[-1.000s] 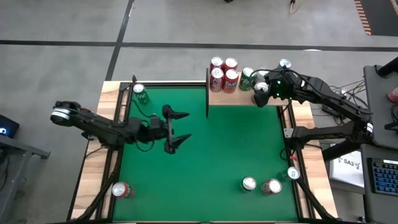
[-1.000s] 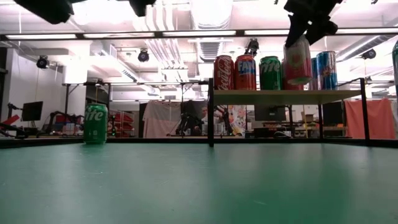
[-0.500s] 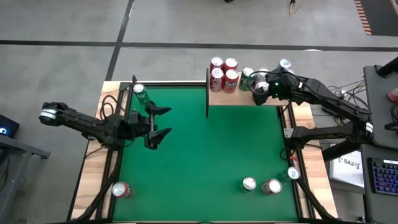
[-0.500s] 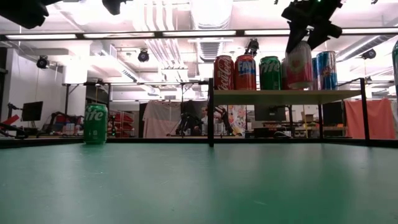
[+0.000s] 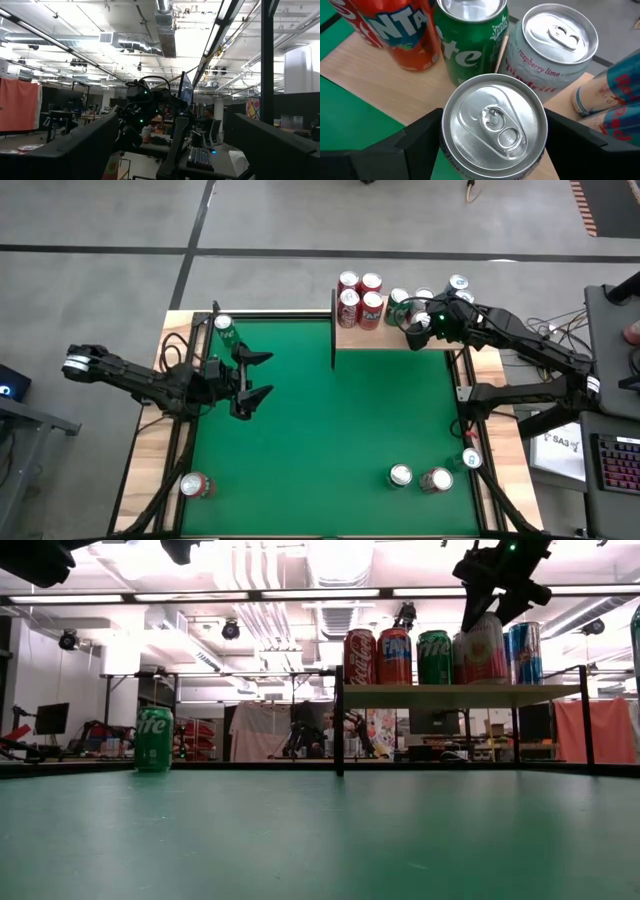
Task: Place canned beverage on shelf
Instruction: Put the pink-white soda can on the shelf aligned with the other pink-white soda can
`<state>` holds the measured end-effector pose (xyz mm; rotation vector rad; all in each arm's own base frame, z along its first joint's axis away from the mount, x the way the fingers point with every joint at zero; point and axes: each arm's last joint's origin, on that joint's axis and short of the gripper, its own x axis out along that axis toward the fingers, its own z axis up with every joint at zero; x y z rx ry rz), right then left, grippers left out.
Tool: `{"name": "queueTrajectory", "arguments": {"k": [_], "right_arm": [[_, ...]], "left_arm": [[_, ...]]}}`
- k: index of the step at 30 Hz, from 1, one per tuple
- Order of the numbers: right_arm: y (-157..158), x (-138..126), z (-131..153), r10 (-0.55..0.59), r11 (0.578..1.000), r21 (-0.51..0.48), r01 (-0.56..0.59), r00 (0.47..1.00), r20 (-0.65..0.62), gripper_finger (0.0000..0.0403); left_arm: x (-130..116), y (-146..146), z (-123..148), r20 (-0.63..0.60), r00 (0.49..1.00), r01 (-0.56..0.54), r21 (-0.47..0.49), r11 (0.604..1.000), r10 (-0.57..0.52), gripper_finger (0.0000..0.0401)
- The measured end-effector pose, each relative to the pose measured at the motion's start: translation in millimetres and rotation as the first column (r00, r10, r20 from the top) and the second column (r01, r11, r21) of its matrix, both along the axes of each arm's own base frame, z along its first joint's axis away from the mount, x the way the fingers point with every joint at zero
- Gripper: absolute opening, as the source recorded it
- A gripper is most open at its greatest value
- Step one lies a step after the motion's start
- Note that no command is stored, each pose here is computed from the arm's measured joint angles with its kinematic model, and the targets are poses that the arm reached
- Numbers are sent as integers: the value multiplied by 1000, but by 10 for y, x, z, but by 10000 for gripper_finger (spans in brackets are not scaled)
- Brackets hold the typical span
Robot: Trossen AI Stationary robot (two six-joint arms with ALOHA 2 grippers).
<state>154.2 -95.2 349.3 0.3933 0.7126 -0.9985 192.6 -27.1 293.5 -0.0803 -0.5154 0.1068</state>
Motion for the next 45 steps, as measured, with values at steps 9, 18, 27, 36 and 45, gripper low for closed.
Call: {"name": "queueTrajectory", "arguments": {"k": [9, 18, 27, 36, 45], "right_arm": [[-12, 12, 16, -11, 1000, -23, 11, 1000, 14, 342], [-4, -9, 180, -11, 998, -58, 14, 998, 55, 352], [90, -36, 580, 101, 994, -68, -89, 974, 202, 336], [221, 11, 483, 163, 971, 137, -194, 964, 211, 232], [208, 91, 285, 134, 961, 241, -136, 991, 24, 75]], "left_arm": [[2, 0, -2, -1, 1000, 0, 0, 1000, 0, 377], [2, 0, -2, -1, 1000, 0, 1, 1000, 0, 377], [2, 0, -2, -2, 1000, 0, 1, 1000, 0, 377], [8, -2, -11, -13, 1000, -12, 24, 1000, 12, 377], [10, -2, -14, -17, 1000, -13, 26, 1000, 13, 377]]}}
